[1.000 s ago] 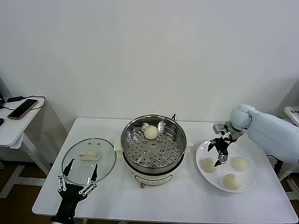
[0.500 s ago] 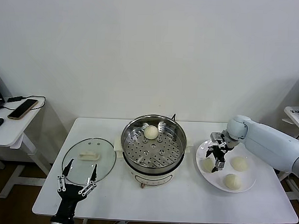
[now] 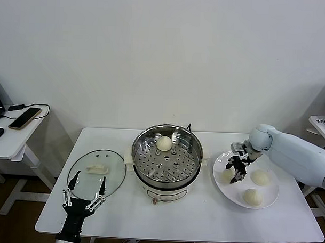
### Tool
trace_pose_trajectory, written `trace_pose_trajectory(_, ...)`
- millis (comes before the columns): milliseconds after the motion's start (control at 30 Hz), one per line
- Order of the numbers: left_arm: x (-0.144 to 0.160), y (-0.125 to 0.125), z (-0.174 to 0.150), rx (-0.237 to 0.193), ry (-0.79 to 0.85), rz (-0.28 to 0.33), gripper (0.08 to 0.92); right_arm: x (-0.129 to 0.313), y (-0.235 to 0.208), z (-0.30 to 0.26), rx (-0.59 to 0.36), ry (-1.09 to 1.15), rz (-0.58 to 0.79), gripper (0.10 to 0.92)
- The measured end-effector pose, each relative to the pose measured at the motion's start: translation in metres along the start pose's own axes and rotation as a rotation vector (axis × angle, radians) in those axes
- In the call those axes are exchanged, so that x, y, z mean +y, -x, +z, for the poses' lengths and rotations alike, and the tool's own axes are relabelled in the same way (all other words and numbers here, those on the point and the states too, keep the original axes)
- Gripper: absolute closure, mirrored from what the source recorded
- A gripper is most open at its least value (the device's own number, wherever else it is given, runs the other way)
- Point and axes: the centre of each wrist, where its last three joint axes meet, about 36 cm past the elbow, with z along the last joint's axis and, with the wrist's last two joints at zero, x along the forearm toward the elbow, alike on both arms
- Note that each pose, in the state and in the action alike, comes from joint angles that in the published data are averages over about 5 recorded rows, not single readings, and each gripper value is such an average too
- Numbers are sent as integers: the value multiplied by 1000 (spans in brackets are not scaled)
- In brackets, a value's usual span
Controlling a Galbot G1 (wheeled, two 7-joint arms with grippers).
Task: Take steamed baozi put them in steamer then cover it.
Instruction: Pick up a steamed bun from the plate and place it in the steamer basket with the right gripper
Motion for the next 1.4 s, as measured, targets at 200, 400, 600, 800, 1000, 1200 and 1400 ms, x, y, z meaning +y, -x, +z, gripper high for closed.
trace_pose_trajectory(200, 0, 3, -1, -12, 3, 11, 177, -24, -67, -36, 6, -61, 7, 372)
trace_pose_trajectory(400, -1, 5, -1, -23, 5, 18, 177, -44, -134, -102, -15, -143, 29, 376)
trace_pose_trajectory(600, -4, 7, -1, -32, -3, 21, 177, -53, -166, -175, -40, -212, 24, 378)
trace_pose_trajectory(800, -6, 9, -2, -39, -7, 20, 177, -59, -158, -243, -46, -265, 1, 378)
trace_pose_trajectory(1000, -5, 11, -2, -43, -4, 18, 177, -61, -128, -299, -38, -297, -24, 380)
trace_pose_trajectory(1200, -2, 12, -1, -44, 2, 17, 177, -60, -91, -340, -33, -316, -40, 386)
trace_pose_trajectory(1400, -2, 12, 1, -41, 4, 12, 177, -56, -57, -368, -35, -330, -48, 386)
